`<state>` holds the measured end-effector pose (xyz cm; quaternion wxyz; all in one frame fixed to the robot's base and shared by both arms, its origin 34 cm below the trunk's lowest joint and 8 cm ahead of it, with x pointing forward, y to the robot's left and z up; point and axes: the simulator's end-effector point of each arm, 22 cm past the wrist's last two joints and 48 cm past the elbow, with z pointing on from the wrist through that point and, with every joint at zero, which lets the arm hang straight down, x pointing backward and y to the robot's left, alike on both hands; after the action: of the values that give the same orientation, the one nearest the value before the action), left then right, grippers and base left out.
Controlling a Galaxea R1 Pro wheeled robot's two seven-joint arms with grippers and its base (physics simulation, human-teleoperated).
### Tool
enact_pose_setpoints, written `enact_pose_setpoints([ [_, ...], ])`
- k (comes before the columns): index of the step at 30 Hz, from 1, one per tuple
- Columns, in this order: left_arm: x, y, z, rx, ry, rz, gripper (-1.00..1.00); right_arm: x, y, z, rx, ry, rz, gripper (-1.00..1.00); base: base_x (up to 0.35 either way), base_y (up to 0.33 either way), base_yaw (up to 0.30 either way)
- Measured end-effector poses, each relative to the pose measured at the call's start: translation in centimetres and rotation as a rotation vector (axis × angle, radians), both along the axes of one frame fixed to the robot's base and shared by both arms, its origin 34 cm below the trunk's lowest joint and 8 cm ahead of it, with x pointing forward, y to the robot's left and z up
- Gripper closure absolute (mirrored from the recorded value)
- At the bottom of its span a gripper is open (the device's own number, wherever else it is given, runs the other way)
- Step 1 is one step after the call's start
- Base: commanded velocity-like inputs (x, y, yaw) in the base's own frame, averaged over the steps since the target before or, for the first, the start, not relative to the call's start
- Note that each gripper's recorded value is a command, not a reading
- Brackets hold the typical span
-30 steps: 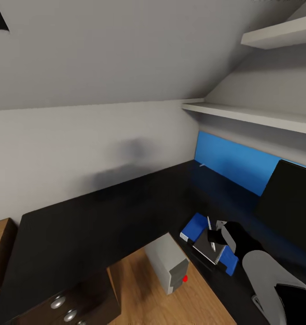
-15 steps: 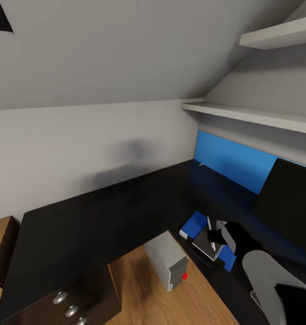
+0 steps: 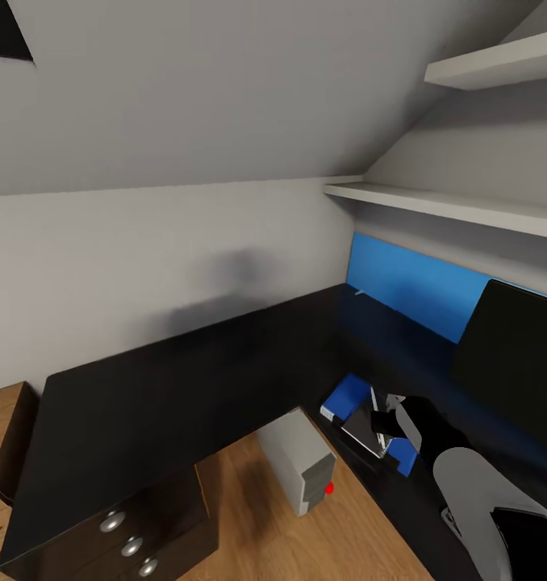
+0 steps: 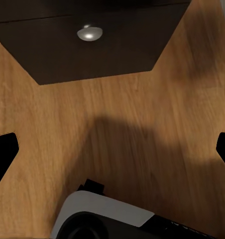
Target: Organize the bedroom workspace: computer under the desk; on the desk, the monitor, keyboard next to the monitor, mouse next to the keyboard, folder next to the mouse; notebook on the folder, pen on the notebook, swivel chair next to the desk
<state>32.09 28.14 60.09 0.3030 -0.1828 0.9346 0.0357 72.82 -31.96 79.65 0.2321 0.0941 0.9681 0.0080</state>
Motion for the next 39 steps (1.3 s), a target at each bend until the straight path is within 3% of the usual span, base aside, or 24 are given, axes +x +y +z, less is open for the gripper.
enact_pose_setpoints([
  [39,0.07,0.07,0.06,0.001,-0.003,0.002,-1.0,0.01,0.04,0.04,-0.002,-0.001,0.001,1.0,-0.007,0.0,0.0],
])
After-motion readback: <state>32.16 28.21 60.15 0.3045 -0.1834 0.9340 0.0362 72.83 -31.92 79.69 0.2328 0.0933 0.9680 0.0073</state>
